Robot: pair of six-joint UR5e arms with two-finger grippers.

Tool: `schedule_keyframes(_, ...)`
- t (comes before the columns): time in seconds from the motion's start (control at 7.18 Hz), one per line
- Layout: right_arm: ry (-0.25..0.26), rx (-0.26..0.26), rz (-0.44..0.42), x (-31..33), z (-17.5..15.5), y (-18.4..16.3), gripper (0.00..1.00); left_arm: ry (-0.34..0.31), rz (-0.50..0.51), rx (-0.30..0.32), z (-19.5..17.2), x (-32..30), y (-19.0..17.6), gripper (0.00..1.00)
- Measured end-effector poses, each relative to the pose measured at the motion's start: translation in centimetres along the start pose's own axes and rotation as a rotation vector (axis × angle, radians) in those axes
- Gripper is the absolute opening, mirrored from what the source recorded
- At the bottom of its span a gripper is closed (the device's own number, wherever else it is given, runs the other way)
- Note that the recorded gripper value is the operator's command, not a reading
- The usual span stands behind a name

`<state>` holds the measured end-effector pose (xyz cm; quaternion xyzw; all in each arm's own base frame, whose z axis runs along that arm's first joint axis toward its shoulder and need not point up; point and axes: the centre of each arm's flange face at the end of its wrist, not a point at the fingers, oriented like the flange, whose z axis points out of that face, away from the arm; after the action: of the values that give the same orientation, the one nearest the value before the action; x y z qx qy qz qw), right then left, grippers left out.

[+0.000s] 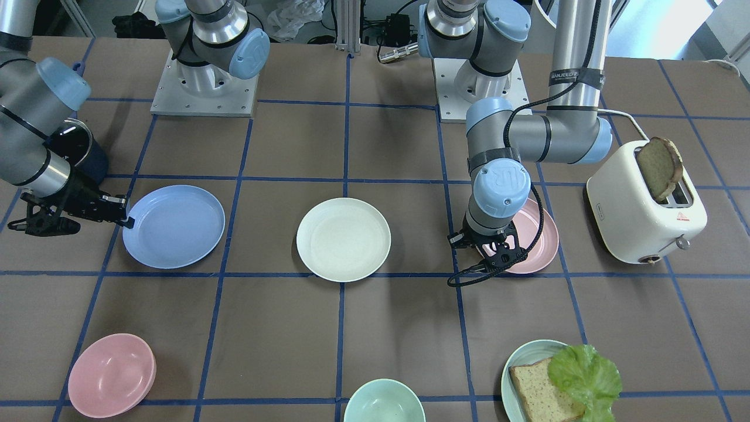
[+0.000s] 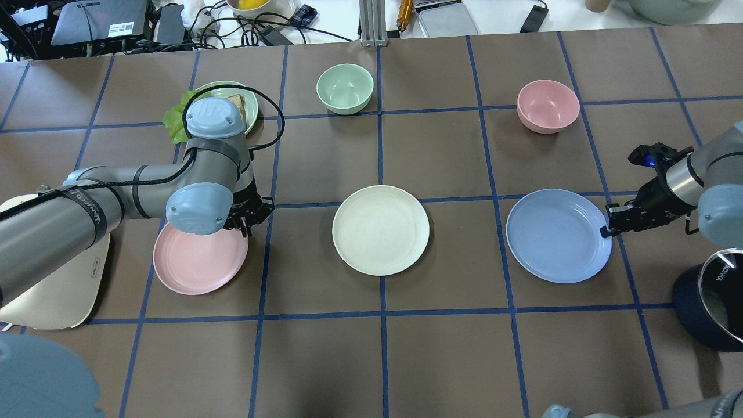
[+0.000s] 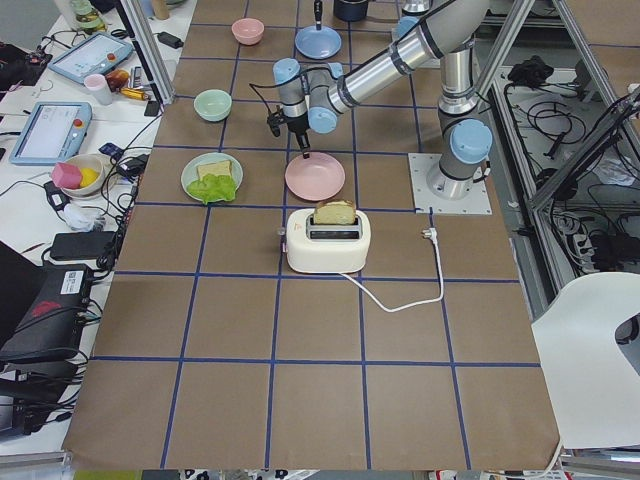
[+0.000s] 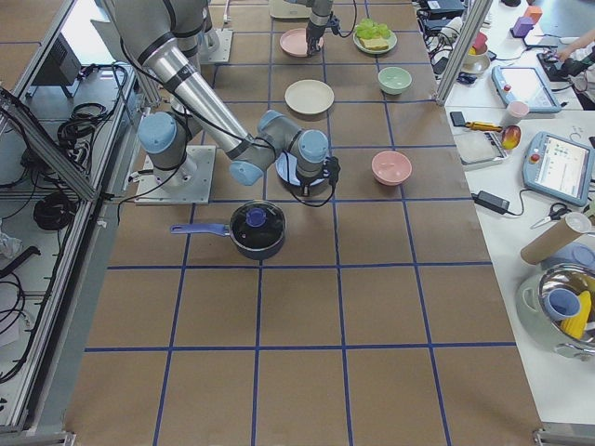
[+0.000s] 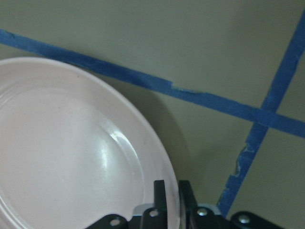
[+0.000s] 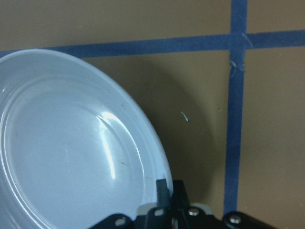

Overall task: Stack three plates with pink and blue
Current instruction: 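Lift the pink plate with the left gripper and carry it over the cream plate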

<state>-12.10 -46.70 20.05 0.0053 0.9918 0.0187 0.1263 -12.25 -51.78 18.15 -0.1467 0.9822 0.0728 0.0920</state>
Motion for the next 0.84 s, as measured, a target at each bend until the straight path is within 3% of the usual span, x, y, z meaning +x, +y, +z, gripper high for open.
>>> schedule_keyframes(0.42,-0.016,-0.02,-0.001,0.3,-3.2,-1.6,0.0,-0.035,0.024,0.006,-1.5,0.6,0.2,0.0)
schedule_keyframes(0.84,-0.015,-0.018,0.0,0.3,-4.0,-1.9,0.0,-0.138,0.097,0.023,-9.6,6.0,0.2,0.0)
